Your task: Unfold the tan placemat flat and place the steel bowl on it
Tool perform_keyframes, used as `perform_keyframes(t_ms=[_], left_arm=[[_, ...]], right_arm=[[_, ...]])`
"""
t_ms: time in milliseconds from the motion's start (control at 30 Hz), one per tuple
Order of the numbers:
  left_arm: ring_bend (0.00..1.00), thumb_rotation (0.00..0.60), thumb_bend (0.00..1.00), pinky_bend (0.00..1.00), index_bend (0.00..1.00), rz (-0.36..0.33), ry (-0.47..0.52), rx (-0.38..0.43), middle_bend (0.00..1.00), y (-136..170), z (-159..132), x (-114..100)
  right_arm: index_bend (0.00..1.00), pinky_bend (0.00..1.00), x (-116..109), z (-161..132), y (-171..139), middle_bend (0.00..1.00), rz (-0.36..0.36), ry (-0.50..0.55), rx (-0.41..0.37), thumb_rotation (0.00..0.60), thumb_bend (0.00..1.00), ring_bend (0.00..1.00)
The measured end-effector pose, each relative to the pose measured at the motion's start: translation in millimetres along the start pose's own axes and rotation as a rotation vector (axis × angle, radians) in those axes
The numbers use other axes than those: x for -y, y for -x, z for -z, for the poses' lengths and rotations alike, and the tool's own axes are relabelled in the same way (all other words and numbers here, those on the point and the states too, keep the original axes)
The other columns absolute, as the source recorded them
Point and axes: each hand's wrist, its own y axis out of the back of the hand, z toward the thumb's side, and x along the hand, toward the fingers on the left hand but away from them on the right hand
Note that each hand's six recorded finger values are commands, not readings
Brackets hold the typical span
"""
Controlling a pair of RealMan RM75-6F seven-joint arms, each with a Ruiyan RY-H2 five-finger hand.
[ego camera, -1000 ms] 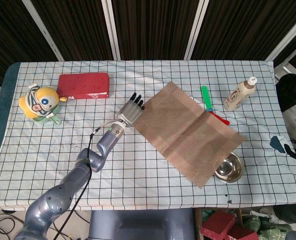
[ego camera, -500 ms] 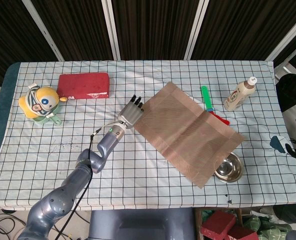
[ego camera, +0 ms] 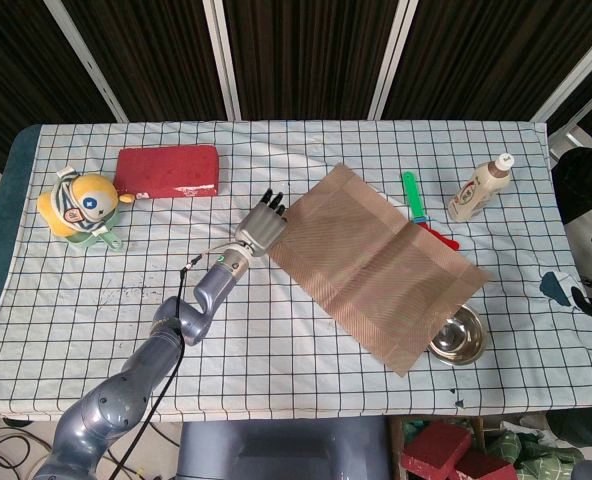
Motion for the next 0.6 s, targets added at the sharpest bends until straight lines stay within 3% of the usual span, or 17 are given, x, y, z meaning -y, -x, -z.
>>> perform_keyframes(t_ms=[400, 600], left_arm=[[0.03, 0.6, 0.43, 0.1, 0.45, -0.035, 0.0, 0.01, 0.23, -2.8, 0.1, -14.0], [0.05, 0.6, 0.43, 0.12, 0.52, -0.037, -0.005, 0.021, 0.26, -1.3, -3.7, -12.5]], right_arm=[[0.08, 0.17, 1.5, -0.1, -0.3, 0.0, -0.01, 0.006, 0.004, 0.6, 0.14, 0.03], [0.09, 0.17, 1.5, 0.0, -0.3, 0.0, -0.012, 0.009, 0.007, 0.6, 0.14, 0.03]])
